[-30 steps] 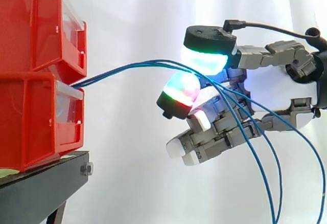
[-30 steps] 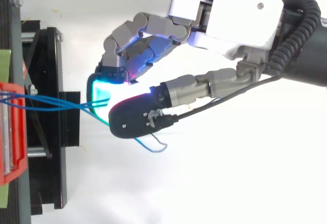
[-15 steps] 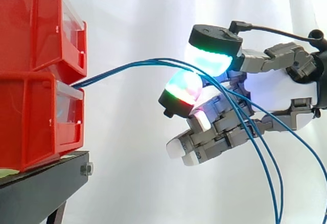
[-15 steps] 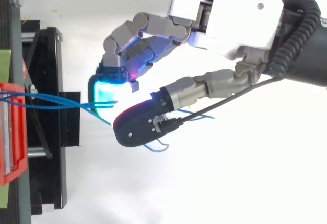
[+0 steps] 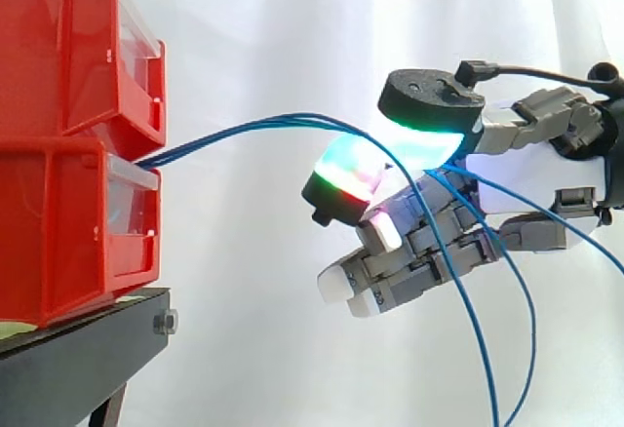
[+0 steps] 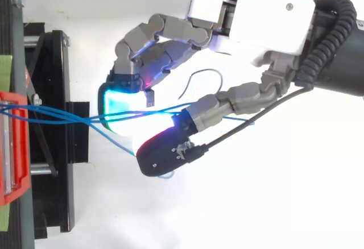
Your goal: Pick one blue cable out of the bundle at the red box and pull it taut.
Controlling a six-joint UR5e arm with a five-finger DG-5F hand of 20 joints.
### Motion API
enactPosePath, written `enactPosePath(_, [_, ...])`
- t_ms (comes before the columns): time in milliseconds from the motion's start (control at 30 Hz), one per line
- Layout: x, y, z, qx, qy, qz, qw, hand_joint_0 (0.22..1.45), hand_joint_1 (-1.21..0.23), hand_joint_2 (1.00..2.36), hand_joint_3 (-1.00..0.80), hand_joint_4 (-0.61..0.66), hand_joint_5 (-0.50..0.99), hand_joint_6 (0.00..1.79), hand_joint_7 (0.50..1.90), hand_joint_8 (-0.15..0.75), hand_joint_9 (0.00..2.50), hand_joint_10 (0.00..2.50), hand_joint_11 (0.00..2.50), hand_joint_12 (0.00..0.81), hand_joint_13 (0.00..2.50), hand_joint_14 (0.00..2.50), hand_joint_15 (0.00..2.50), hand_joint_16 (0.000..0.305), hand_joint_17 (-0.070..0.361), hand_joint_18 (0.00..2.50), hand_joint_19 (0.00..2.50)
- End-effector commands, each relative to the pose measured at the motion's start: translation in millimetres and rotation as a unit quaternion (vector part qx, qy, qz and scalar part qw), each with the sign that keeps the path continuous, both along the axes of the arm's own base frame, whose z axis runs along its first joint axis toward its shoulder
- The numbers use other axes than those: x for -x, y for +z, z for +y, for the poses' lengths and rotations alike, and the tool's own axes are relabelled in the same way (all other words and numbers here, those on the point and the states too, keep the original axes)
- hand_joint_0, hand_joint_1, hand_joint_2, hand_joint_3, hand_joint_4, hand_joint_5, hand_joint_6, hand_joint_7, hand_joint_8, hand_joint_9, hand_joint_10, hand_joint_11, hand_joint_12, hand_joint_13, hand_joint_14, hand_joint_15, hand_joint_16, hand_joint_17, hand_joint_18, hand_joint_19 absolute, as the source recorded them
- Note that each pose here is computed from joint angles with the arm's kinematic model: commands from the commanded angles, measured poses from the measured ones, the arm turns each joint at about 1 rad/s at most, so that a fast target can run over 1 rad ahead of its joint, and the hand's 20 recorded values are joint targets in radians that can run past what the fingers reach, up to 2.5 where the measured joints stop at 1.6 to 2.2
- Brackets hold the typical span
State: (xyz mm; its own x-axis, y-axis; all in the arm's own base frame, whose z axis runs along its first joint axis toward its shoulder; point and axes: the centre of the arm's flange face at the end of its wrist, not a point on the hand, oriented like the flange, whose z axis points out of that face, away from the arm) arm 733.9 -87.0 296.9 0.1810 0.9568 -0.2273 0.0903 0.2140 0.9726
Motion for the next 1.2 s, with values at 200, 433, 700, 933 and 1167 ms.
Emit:
enactPosePath(200, [-0.4, 0.3, 0.0, 0.0, 0.0, 0.0, 1.0, 0.5, -0.65, 1.0, -0.5, 0.14, -0.21, 0.93, 0.84, 0.339, 0.8, 0.01, 1.0, 0.417, 0.53, 0.01, 0.32, 0.061, 0.137, 0.46, 0.1])
enactPosePath(433, [0.0, -0.5, 0.0, 0.0, 0.0, 0.0, 1.0, 0.62, -0.6, 1.01, -0.39, 0.1, -0.2, 0.94, 0.91, 0.319, 0.8, 0.01, 1.0, 0.394, 0.52, 0.01, 0.32, 0.056, 0.127, 0.42, 0.12])
enactPosePath(700, [0.0, -0.5, 0.0, 0.001, 0.0, 0.0, 1.0, 0.63, -0.67, 1.01, -0.29, 0.08, -0.2, 0.95, 0.92, 0.323, 0.8, 0.01, 1.01, 0.394, 0.53, 0.01, 0.31, 0.056, 0.126, 0.43, 0.11])
enactPosePath(933, [0.0, -0.5, 0.0, 0.001, 0.0, 0.0, 1.0, 0.72, -0.77, 1.01, -0.43, 0.01, -0.21, 0.95, 0.94, 0.316, 0.8, 0.01, 1.01, 0.392, 0.54, 0.01, 0.3, 0.056, 0.125, 0.46, 0.07])
enactPosePath(1167, [-0.5, 0.3, 1.1, 0.001, 0.001, 0.0, 1.0, 0.78, -0.82, 1.0, -0.5, -0.04, -0.21, 0.95, 1.01, 0.305, 0.82, 0.01, 1.01, 0.385, 0.57, 0.01, 0.3, 0.055, 0.123, 0.49, 0.03])
